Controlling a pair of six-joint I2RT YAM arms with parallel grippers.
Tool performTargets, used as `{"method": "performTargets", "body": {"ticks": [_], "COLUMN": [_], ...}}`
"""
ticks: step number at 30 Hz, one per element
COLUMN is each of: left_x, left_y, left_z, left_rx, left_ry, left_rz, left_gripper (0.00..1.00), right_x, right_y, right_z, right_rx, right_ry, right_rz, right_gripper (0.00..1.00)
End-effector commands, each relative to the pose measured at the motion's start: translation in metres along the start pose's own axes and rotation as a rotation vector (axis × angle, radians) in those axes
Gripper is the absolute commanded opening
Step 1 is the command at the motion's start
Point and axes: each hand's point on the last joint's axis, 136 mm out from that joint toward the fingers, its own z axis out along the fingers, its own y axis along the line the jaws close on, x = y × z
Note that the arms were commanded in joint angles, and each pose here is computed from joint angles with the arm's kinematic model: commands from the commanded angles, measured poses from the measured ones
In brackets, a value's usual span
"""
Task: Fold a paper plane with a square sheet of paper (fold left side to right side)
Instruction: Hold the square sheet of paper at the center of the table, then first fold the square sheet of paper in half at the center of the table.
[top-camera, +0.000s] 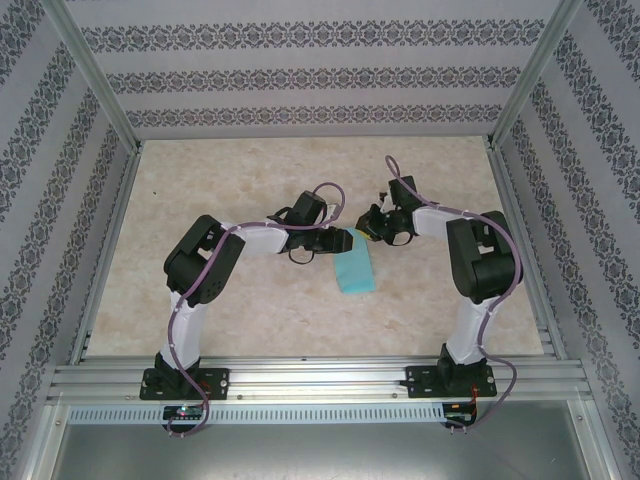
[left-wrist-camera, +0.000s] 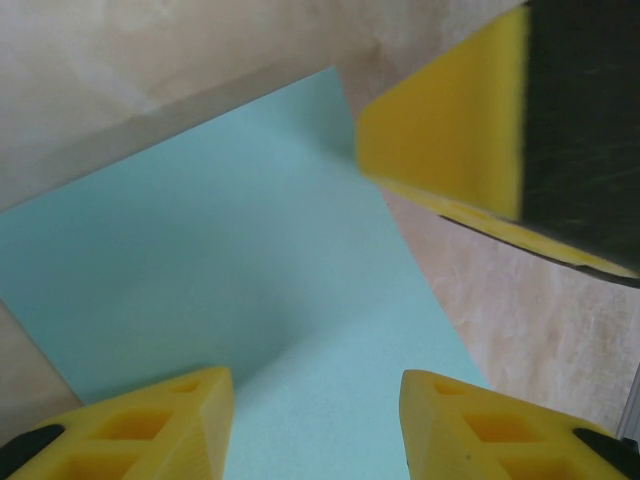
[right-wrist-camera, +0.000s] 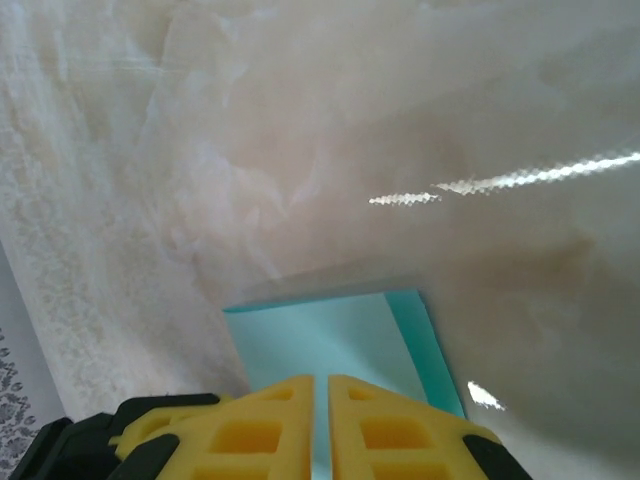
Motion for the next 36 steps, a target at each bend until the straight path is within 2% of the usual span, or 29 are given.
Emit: {"method": "performTargets", "body": {"ticks": [1, 8, 13, 18, 26, 36], "left_x": [0.013, 0.011, 0.029, 0.044, 0.053, 0.081], "left_y": [0.025, -0.006, -0.029, -0.044, -0.037, -0.028], "left_z": [0.009, -0.014, -0.03, -0.03, -0.017, -0.011], "left_rx": [-0.073, 0.017, 0.083, 0.127, 0.1, 0.074], "left_ry": [0.02, -0.011, -0.003, 0.006, 0.056, 0.134], "left_rz": [-0.002, 0.06, 0.119, 0.151, 0.151, 0.153], "left_gripper": [0.49, 0.5, 0.5, 0.51, 0.51, 0.51], "right_x": [0.002, 0.012, 0.015, 0.017, 0.016, 0.016], "right_y": [0.004, -0.029, -0.037, -0.037, -0.038, -0.041], "right_z": [0.012, 0.022, 0.022, 0.022, 0.021, 0.022], "right_rx": [-0.011, 0.093, 0.126, 0.135, 0.151, 0.161], "right_ry": [0.021, 0.054, 0.054, 0.056, 0.057, 0.059], "right_rz": [0.0, 0.038, 0.042, 0.038, 0.033, 0.036], "right_gripper": [0.13, 0.13, 0.13, 0.12, 0.12, 0.13]}}
